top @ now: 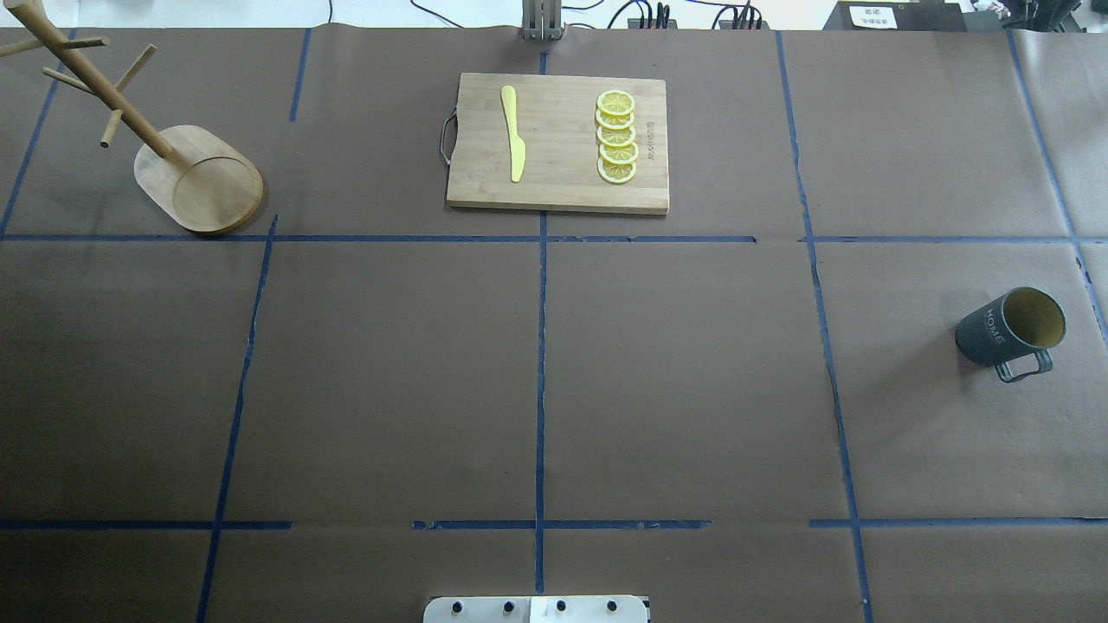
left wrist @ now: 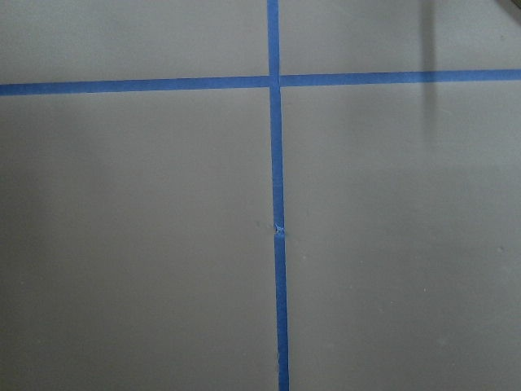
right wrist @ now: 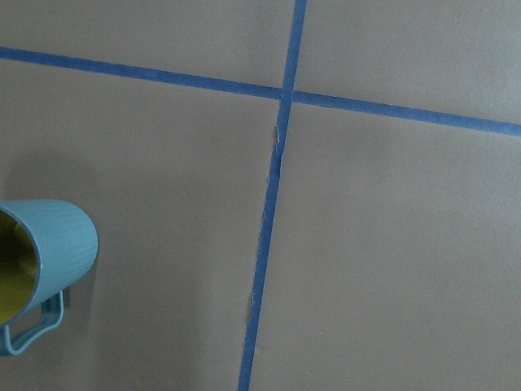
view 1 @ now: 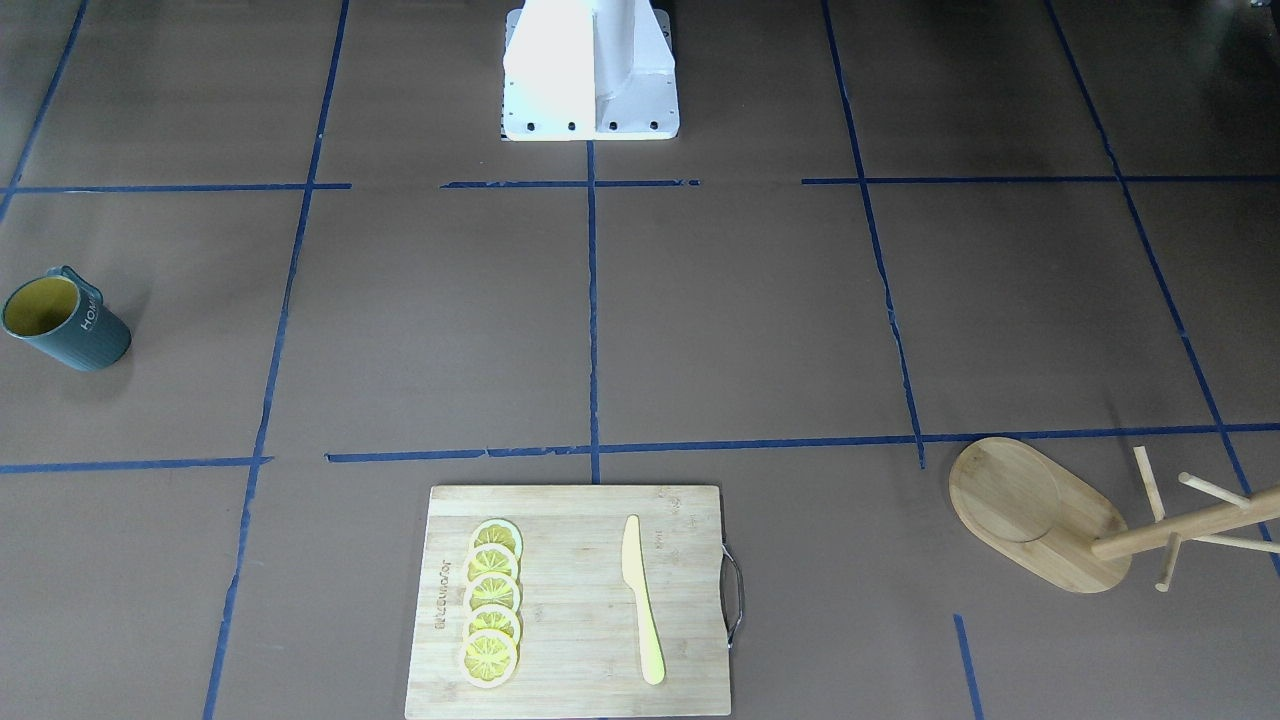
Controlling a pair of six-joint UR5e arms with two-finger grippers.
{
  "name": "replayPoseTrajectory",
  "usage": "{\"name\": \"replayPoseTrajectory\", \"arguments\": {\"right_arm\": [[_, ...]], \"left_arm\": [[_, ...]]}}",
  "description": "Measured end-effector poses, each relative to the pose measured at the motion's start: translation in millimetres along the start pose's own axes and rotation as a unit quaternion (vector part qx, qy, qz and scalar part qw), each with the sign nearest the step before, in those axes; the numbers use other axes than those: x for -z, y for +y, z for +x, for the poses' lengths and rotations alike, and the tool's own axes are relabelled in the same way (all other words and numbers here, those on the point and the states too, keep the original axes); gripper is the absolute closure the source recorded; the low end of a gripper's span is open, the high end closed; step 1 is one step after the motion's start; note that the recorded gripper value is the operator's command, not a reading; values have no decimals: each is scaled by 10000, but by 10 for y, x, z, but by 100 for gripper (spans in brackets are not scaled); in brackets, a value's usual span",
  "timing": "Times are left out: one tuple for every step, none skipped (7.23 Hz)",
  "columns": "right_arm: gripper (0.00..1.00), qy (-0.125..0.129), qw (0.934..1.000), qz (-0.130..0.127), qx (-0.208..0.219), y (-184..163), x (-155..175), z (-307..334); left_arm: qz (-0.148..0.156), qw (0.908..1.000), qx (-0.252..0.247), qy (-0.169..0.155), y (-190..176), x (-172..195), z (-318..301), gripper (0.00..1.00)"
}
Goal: Hang cup on storage rack
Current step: 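Move the right gripper toward the teal mug near the table edge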
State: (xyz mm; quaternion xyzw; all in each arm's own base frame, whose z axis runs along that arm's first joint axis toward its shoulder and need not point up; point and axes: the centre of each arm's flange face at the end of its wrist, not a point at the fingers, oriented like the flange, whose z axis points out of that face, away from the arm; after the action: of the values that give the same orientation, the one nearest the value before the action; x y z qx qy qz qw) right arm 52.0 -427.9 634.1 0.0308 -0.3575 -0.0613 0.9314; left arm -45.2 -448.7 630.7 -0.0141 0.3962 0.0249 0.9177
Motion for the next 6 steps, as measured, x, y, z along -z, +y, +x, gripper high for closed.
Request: {"name": "replayPoseTrajectory", "arguments": {"right_arm": [[0, -1, 10000, 7, 5, -3, 5, -4], [0, 0, 10000, 20, 20, -11, 16, -15], [0, 3, 10000, 72, 67, -73, 57, -50], [0, 8, 9998, 174, 128, -213, 139, -128], [0, -2, 9996, 264, 102, -405, 213, -280], [0, -29, 9996, 296, 29, -608, 213, -525]], "left_arm": [[-2, 10000, 6, 2, -2, -1, -1, 0], [-7, 10000, 17, 3, -4, -5, -5, 0], [-15, 10000, 29, 4, -4, -15, -15, 0], [-26, 10000, 37, 3, -9, -28, -25, 0], [-35, 10000, 43, 0, -13, -38, -33, 0], [-33, 10000, 41, -2, -15, -37, -32, 0]]}}
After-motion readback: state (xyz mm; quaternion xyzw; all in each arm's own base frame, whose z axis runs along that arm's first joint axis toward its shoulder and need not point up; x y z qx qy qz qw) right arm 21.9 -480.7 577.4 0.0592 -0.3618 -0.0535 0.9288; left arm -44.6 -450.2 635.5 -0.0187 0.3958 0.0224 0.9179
